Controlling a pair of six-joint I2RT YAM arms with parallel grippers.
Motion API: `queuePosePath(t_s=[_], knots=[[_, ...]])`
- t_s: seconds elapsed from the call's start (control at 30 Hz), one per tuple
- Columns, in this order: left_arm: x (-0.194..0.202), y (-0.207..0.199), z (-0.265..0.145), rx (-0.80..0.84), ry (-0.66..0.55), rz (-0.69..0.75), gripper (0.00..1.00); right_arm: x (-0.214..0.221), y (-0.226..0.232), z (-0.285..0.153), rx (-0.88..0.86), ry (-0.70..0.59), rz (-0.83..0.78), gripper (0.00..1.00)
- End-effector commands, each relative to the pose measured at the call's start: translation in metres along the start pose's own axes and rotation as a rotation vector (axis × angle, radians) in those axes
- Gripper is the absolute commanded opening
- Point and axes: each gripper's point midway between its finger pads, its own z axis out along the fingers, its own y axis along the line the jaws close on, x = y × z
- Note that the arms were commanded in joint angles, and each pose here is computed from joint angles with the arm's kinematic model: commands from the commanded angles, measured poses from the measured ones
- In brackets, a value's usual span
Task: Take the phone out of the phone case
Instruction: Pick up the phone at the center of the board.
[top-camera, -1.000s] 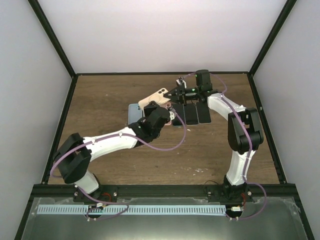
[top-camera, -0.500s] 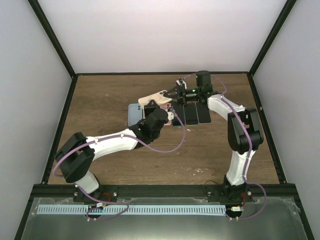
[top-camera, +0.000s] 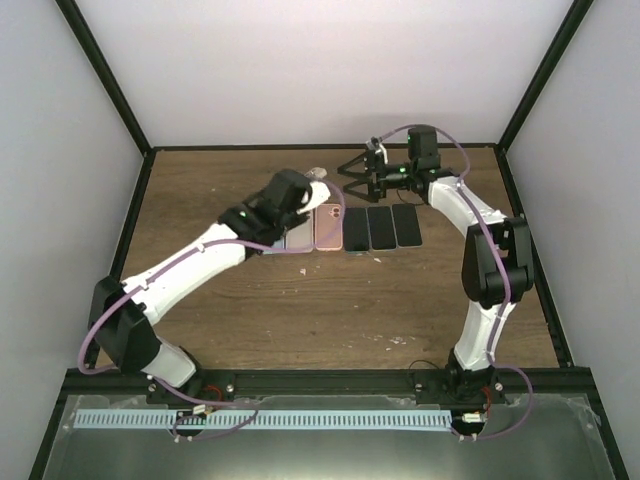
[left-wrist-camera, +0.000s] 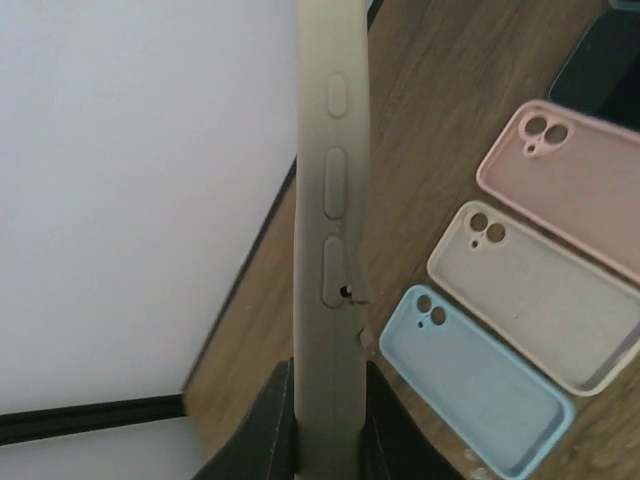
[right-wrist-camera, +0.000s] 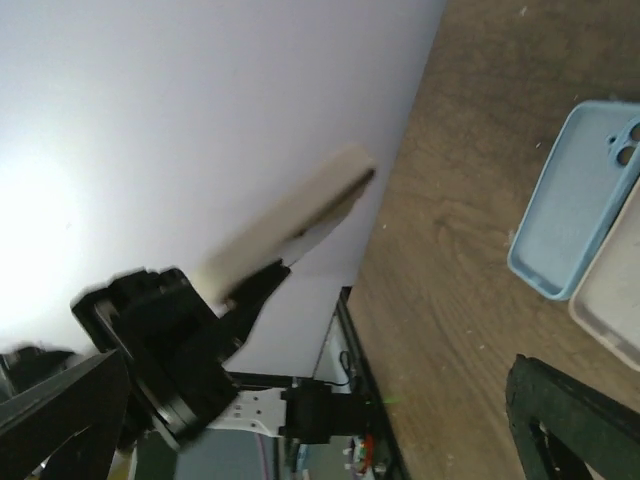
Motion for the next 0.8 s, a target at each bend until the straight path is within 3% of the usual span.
queuePosePath(t_s=[0.0, 0.17, 0.33, 0.5, 0.77], knots=[[-0.004, 0.022, -0.022, 0.22, -0.069, -0.374, 0.0, -0.011, 0.038, -0.022, 0.005, -0.034, -0.217, 1.0], [-0.01, 0.048, -0.038, 0.434, -0.208, -0.694, 0.0, -0.019, 0.075, -0.033, 0.046, -0.07, -0.462, 1.0], [-0.022, 0.08, -0.077, 0.668, -0.479, -0.964, 0.0, -0.016, 0.11, -0.042, 0.084, -0.103, -0.683, 1.0], [-0.031, 0.093, -0.103, 0.916, -0.647, -1.079, 0.0, -0.008, 0.129, -0.044, 0.024, -0.096, -0.721, 1.0], [-0.046, 0.089, -0.157, 1.189, -0.893, -1.026, 0.0, 0.024, 0.179, -0.041, -0.137, -0.047, -0.786, 1.0]])
